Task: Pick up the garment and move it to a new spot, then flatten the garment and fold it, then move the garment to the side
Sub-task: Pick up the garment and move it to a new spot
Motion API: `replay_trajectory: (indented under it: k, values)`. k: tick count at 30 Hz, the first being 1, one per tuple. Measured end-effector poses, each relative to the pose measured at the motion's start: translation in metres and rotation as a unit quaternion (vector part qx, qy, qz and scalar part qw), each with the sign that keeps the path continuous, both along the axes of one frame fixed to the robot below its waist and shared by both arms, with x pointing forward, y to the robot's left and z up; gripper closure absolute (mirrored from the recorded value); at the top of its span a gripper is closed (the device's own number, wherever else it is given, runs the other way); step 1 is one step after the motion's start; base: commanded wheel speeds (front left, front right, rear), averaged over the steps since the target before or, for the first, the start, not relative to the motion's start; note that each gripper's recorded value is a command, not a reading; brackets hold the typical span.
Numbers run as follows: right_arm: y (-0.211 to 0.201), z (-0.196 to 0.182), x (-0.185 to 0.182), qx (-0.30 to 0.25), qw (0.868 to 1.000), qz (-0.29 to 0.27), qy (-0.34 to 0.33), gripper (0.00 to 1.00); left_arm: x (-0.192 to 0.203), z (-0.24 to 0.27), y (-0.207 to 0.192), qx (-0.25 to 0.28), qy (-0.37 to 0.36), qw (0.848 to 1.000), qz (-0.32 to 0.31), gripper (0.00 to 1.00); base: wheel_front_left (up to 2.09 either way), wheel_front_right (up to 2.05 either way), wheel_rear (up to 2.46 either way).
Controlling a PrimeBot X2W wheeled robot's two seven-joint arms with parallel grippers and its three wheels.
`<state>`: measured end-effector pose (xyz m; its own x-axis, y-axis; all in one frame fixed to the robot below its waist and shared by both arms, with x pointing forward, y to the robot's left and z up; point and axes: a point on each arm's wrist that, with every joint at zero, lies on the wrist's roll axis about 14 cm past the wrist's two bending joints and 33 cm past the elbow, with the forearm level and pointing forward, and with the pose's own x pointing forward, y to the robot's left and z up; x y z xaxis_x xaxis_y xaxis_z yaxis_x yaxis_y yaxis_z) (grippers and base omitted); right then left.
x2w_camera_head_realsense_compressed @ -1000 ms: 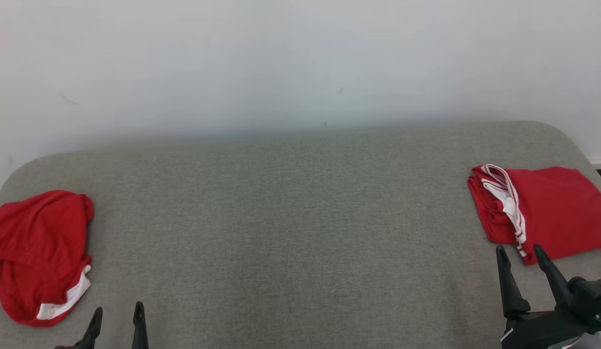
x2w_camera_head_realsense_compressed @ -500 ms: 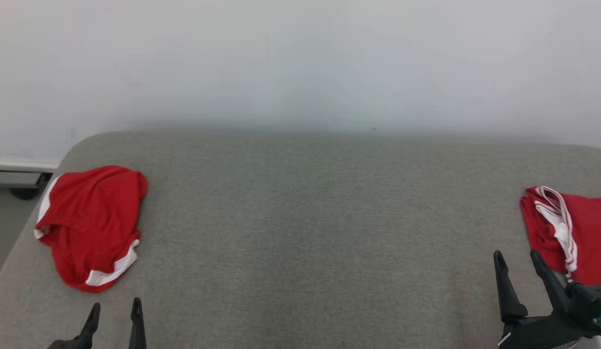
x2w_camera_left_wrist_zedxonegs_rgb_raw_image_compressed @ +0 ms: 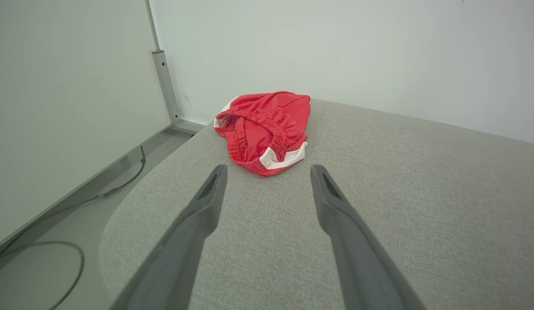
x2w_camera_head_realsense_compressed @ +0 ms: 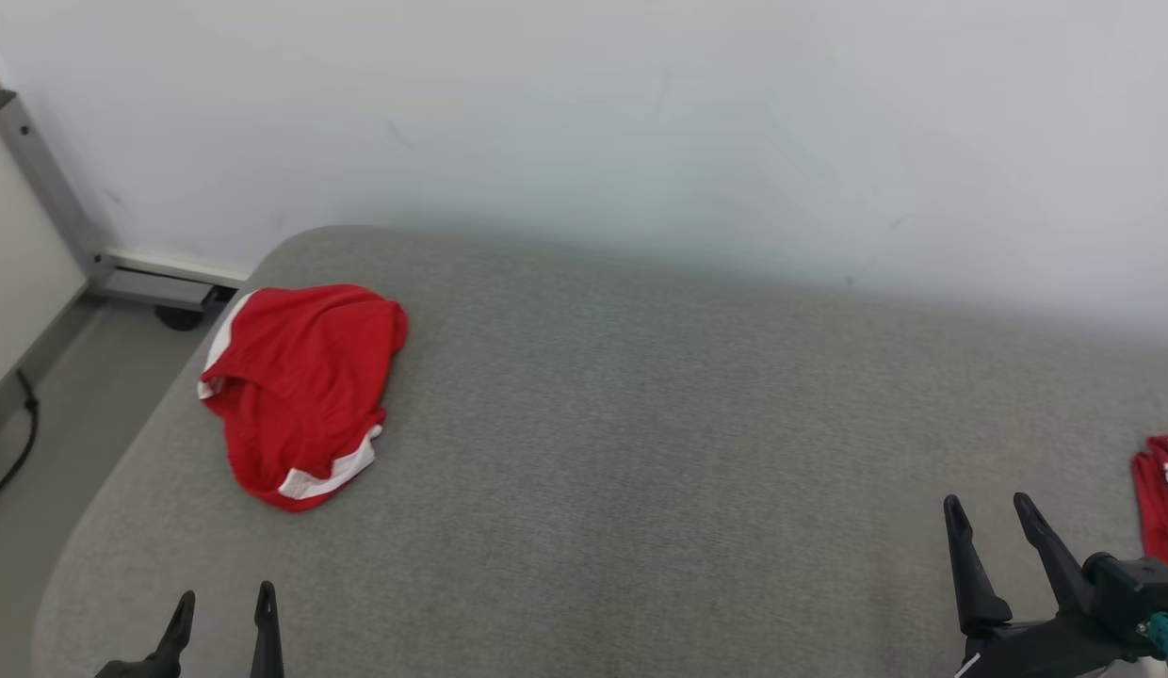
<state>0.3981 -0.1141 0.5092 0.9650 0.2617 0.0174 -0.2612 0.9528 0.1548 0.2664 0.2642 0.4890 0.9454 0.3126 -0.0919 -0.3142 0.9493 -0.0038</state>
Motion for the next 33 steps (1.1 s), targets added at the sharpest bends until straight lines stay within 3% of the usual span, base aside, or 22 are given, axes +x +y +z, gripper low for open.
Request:
replay_trajectory:
  k: [14,33]
  values:
    - [0.063,0.002,0.004,0.006,0.997,0.083,0.0,0.0,-0.04,0.001,0.033,0.002,-0.003,0.998,0.068,0.0,0.0,0.0,0.0]
    - [0.079,-0.001,0.005,0.004,0.994,0.106,0.003,0.0,-0.054,0.0,0.038,-0.002,-0.003,0.996,0.086,0.0,0.0,0.0,0.0]
